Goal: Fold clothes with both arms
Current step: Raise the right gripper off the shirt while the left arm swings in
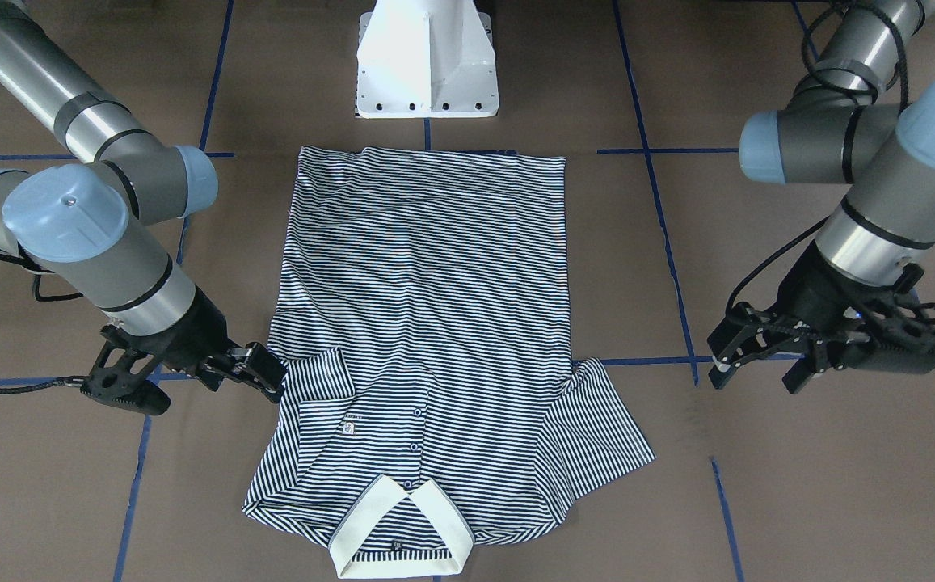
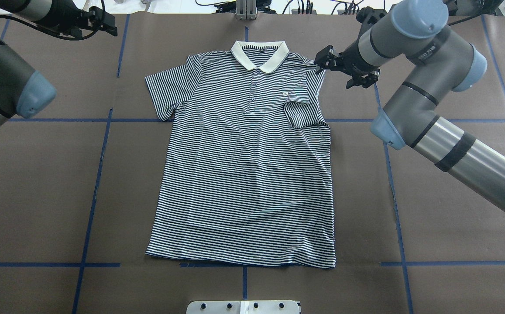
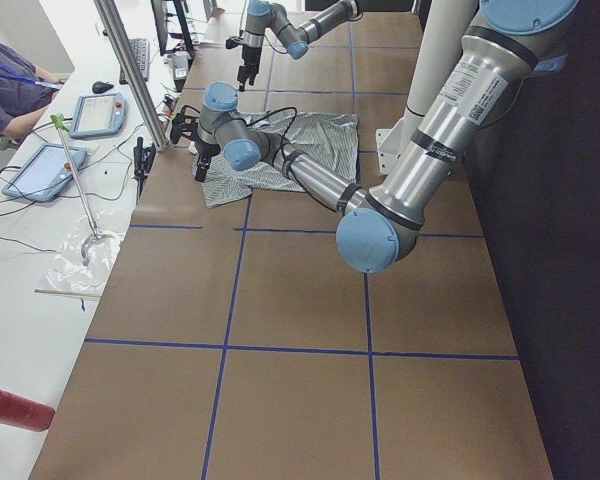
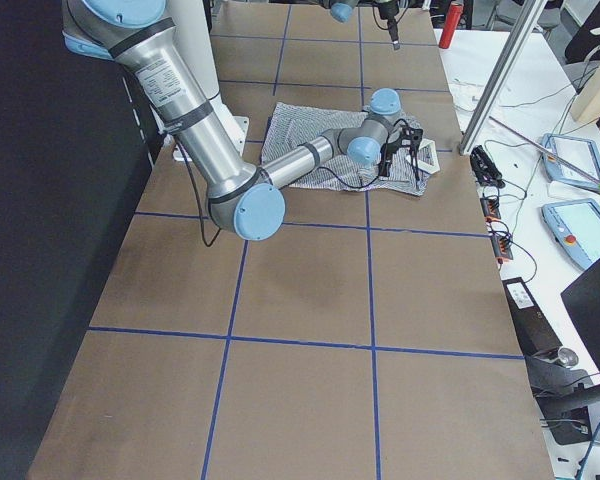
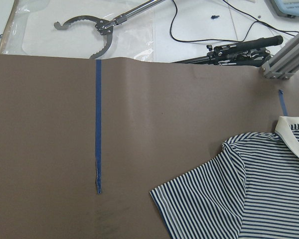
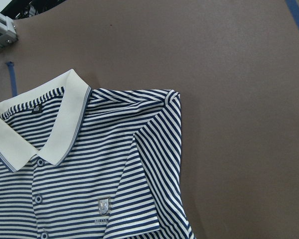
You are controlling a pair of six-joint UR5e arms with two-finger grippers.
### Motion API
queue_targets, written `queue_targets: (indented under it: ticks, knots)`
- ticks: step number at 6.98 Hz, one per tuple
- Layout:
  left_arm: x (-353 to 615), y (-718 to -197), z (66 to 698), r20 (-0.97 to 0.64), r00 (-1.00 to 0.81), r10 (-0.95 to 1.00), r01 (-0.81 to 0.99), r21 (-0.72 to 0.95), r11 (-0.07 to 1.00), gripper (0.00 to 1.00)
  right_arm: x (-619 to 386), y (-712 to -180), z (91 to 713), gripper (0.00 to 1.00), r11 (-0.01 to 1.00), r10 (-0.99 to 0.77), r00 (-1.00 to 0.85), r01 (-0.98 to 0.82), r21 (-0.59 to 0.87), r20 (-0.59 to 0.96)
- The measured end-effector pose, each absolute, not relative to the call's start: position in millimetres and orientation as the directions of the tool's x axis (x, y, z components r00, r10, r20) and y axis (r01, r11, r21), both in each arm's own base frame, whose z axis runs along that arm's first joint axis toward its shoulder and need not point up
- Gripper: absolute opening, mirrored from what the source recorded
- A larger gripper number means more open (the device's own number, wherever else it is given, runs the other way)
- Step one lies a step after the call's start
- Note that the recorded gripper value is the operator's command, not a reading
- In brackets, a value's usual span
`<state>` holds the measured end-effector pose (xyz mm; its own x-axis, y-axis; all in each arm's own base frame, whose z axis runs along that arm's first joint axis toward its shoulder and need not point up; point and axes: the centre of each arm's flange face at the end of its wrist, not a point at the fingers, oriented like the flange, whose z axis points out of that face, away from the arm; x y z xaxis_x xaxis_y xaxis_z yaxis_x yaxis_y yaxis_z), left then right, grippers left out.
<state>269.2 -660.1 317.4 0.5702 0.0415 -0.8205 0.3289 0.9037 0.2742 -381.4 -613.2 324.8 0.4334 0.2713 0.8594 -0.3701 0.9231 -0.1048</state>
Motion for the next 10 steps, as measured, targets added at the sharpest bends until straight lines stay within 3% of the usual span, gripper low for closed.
queue_targets:
  ticks: [5, 8, 10]
  knots:
    - [337, -708, 361, -0.819, 0.574, 0.020, 0.382, 0.290, 0.877, 1.00, -369, -596, 306, 1.00, 0.944, 0.234, 0.384, -0.308, -0.115, 0.893]
    - [372, -726, 361, -0.803, 0.596, 0.020, 0.392, 0.313, 0.865, 0.95, -372, -595, 300, 1.00, 0.951, 0.205, 0.386, -0.297, -0.089, 0.899]
    - [422, -710, 368, -0.787, 0.617, -0.008, 0.404, 0.308, 0.861, 0.92, -365, -600, 304, 1.00, 0.954, 0.186, 0.403, -0.293, -0.066, 0.896]
